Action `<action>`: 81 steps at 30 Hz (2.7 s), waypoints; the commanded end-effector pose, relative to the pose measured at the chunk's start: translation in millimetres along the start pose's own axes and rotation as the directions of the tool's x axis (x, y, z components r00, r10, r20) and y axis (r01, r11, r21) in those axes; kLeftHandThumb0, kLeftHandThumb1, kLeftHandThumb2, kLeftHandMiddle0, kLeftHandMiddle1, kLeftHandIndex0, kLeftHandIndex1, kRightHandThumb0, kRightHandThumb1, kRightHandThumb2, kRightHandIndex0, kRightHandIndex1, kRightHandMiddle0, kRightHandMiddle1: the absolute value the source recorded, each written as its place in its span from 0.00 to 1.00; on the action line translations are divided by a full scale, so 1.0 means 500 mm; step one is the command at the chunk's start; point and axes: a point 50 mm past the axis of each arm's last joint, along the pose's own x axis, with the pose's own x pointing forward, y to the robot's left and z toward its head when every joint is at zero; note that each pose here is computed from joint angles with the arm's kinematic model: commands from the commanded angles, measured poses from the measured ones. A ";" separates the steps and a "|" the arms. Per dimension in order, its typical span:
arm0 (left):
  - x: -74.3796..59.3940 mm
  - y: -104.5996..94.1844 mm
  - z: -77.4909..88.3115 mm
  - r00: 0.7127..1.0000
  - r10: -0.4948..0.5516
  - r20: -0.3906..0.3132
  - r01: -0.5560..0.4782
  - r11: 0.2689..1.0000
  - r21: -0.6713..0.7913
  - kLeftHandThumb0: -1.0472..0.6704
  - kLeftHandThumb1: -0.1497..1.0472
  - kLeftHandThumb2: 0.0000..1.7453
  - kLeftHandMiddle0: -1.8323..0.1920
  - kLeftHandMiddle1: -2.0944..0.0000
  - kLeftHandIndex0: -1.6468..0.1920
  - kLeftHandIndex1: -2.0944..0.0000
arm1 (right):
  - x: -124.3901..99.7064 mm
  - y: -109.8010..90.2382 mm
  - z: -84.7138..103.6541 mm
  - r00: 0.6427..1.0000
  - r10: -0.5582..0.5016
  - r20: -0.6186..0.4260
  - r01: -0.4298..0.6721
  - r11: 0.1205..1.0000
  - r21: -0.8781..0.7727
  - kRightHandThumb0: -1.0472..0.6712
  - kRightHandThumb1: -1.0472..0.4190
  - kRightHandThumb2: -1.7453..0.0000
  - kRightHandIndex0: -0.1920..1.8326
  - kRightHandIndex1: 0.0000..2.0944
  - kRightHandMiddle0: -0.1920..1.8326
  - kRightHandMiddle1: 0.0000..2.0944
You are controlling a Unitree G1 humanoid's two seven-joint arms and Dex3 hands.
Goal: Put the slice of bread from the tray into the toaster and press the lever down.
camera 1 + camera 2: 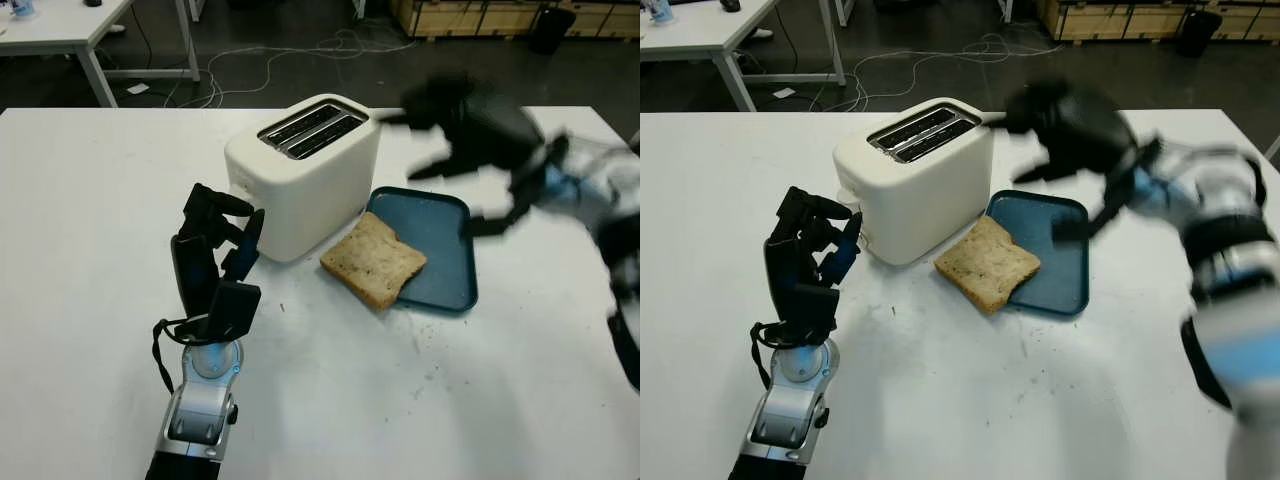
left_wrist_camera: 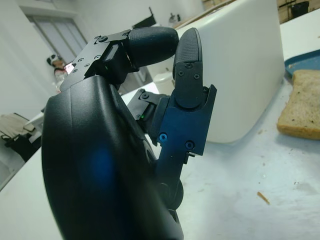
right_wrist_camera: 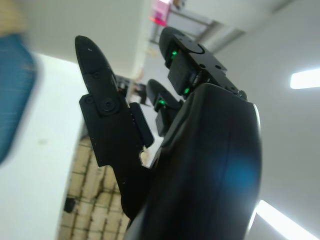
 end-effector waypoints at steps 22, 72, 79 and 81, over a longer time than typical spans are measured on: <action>0.001 -0.015 0.004 1.000 -0.006 0.006 0.006 0.999 -0.041 0.35 0.89 0.16 0.52 0.17 0.65 0.17 | -0.103 0.095 0.095 0.972 0.099 -0.212 -0.030 0.952 0.305 0.08 0.13 0.99 0.09 0.00 0.09 0.00; 0.007 -0.020 0.022 0.999 -0.004 0.037 0.006 0.999 -0.044 0.34 0.89 0.16 0.52 0.17 0.65 0.17 | -0.010 0.182 0.159 0.976 0.069 -0.207 -0.096 0.988 -0.123 0.26 0.09 0.98 0.18 0.02 0.22 0.02; 0.006 -0.018 0.024 0.999 0.002 0.041 0.000 0.999 -0.049 0.35 0.89 0.16 0.52 0.17 0.65 0.17 | -0.003 0.168 0.158 0.971 0.057 -0.233 -0.084 0.991 -0.108 0.31 0.09 0.96 0.31 0.08 0.32 0.06; 0.006 -0.018 0.024 0.999 0.003 0.041 -0.001 0.999 -0.052 0.35 0.89 0.16 0.52 0.17 0.64 0.17 | -0.006 0.165 0.159 0.971 0.044 -0.236 -0.070 0.992 -0.102 0.32 0.09 0.95 0.42 0.23 0.43 0.10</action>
